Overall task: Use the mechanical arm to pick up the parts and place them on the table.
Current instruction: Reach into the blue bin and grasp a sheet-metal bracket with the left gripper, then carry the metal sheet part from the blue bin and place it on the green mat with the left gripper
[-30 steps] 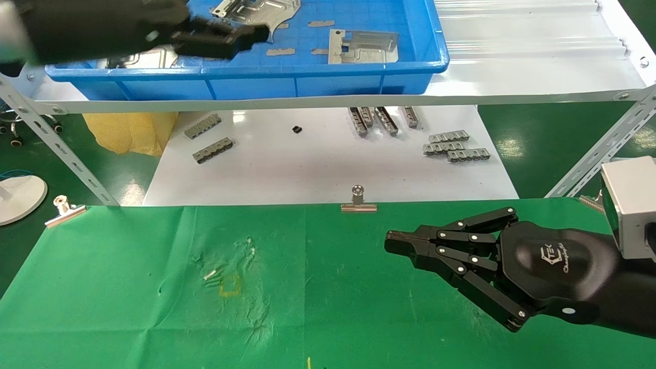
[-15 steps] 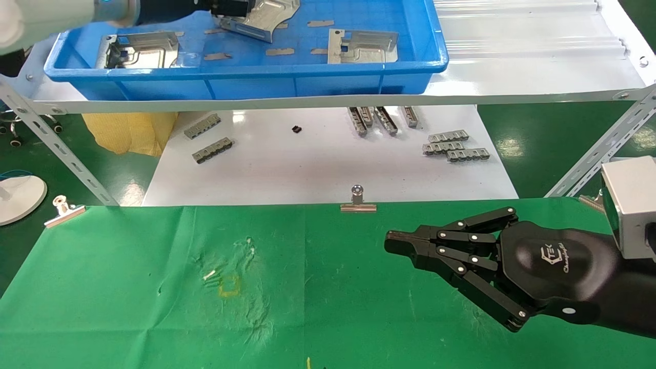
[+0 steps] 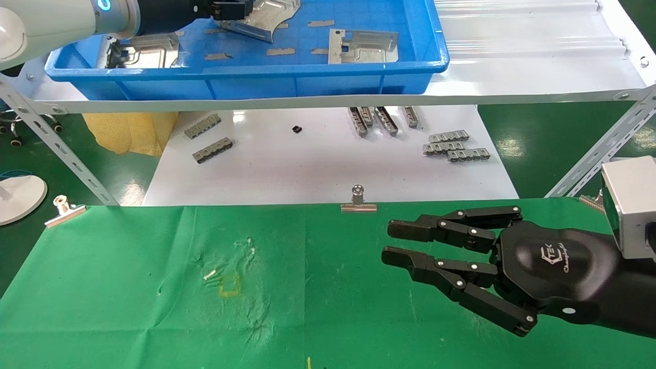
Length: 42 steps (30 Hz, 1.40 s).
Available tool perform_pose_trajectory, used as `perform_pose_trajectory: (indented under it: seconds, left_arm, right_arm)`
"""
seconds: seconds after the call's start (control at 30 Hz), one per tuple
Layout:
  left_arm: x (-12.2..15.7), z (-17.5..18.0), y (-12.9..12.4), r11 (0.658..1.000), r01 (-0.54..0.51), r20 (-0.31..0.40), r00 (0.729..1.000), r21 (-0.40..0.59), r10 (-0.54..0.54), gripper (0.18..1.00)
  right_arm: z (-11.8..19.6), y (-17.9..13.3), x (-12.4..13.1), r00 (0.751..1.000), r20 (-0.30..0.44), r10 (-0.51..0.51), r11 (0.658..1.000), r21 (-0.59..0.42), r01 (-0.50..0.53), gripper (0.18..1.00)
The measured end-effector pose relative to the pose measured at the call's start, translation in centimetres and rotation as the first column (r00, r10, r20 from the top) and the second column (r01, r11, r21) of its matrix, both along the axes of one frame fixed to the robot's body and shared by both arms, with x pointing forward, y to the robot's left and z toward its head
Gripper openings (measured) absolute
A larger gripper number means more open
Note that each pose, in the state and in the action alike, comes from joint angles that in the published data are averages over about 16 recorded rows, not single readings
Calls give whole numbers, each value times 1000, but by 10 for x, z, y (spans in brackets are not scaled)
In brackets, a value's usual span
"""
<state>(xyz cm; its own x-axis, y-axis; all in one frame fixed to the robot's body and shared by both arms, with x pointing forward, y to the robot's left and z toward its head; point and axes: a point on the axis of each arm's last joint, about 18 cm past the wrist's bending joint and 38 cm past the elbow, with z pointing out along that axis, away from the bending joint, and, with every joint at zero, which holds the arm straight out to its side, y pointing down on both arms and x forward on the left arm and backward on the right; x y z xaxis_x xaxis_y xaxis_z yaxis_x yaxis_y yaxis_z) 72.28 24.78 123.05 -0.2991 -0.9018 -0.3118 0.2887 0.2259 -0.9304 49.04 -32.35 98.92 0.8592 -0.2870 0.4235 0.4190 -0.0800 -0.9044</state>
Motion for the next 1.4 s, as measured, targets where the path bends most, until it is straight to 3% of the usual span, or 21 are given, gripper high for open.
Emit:
perform_pose_trajectory:
  seconds: [0.27,0.83,1.17,1.4]
  left_arm:
    - [2,-3,-2,1000,-6,7,1000,18,6,724]
    - [3,-6,-1,1000,14,47,999,16,-15,350]
    - [-20,-2,26,991,137,119,984,-10,-135,284]
    - [-58,-17,52,949,302,177,933,89,-313,278]
  right_arm:
    - [0,0,0,1000,0,0,1000,0,0,427]
    - [0,0,0,1000,0,0,1000,0,0,823]
    - [0,0,0,1000,0,0,1000,0,0,954]
    - [0,0,0,1000,0,0,1000,0,0,993]
